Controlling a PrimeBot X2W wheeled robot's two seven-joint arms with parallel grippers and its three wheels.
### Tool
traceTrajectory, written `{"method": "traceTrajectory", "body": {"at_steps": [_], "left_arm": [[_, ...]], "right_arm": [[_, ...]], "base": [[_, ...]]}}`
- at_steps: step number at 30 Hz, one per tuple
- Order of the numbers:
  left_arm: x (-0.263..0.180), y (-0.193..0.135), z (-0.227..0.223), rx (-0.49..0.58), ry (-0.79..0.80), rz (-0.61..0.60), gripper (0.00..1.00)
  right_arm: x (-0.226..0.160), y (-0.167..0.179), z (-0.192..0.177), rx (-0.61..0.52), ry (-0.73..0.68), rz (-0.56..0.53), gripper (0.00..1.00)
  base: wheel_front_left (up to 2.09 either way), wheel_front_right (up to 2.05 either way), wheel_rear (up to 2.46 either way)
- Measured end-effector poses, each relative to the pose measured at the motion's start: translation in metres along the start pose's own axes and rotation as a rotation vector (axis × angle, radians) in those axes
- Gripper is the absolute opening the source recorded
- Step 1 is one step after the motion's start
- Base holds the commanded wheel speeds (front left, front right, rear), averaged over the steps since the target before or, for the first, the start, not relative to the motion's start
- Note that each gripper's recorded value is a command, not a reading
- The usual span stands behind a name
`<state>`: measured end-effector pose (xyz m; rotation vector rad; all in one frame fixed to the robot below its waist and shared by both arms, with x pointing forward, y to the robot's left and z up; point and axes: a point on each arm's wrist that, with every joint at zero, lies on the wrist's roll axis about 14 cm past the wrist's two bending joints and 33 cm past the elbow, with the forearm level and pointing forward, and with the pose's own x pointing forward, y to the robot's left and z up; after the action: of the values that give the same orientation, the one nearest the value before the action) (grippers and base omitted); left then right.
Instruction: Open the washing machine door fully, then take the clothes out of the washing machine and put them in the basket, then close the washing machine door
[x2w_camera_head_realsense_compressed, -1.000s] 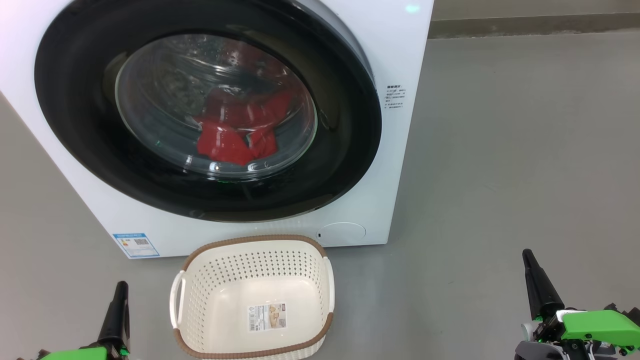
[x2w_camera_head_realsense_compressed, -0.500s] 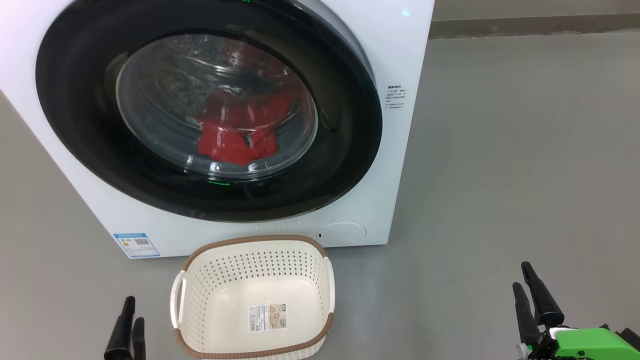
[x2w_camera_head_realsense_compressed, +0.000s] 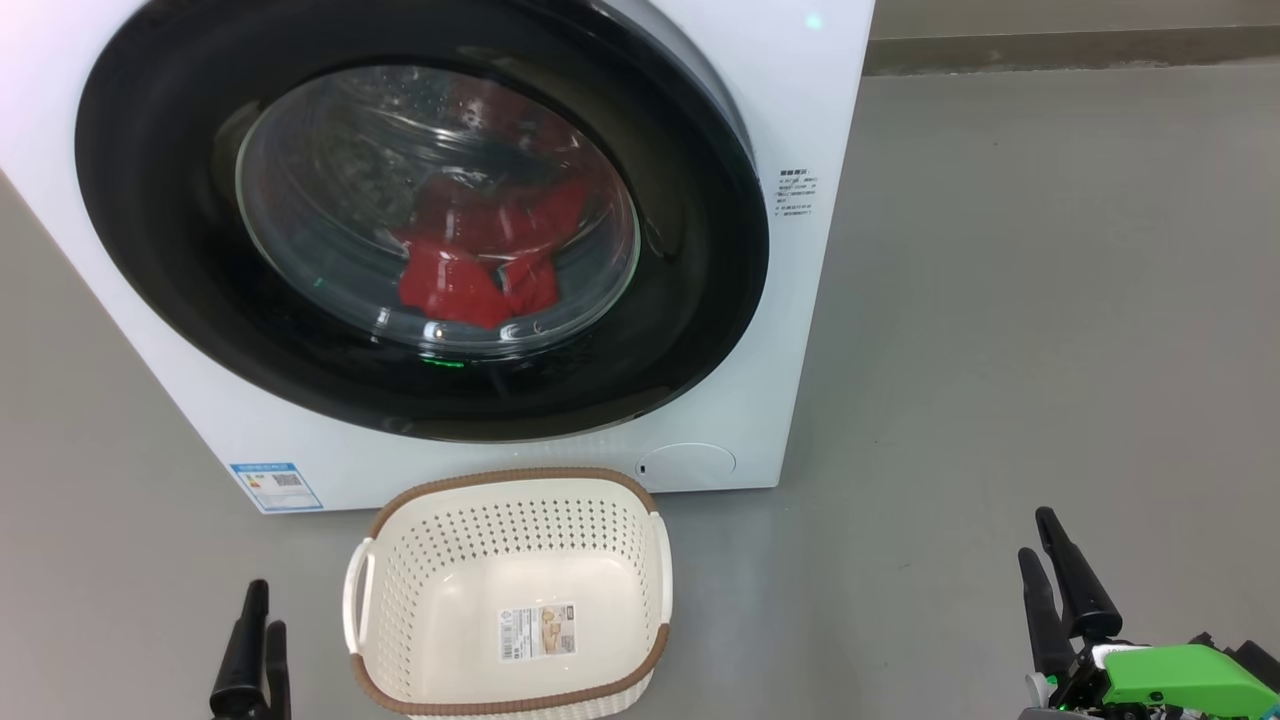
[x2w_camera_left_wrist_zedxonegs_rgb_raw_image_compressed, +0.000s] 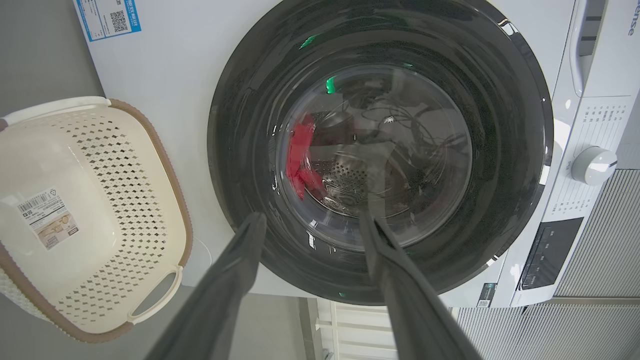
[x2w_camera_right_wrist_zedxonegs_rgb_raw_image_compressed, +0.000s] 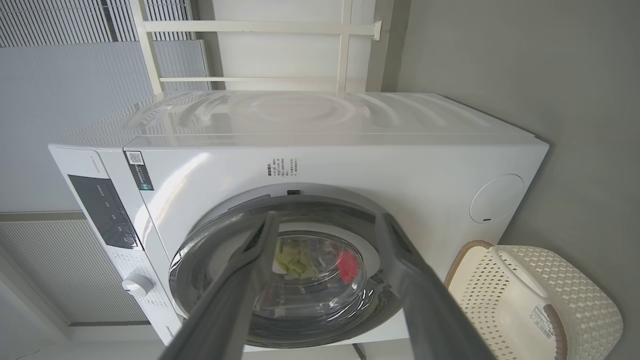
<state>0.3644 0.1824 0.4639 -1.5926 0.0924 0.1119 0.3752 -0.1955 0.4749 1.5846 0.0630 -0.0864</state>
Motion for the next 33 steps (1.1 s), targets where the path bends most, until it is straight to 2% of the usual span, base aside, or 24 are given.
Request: {"method": "traceTrajectory", "body": {"at_steps": [6,24,33], "left_arm": [[0.0,-0.005,0.0,0.029,-0.007,-0.015,1.0],[0.001,-0.017,-0.003,0.151,-0.019,-0.051,1.0],[0.001,-0.022,-0.007,0.269,-0.019,-0.072,1.0]], "right_arm": [[0.002,0.006,-0.004,-0.015,0.006,0.018,1.0],[0.01,0.03,-0.02,-0.166,0.044,0.089,1.0],[0.012,0.037,-0.031,-0.285,0.073,0.12,1.0]], "base": [[0.0,0.0,0.0],[0.0,0.0,0.0],[0.0,0.0,0.0]]}}
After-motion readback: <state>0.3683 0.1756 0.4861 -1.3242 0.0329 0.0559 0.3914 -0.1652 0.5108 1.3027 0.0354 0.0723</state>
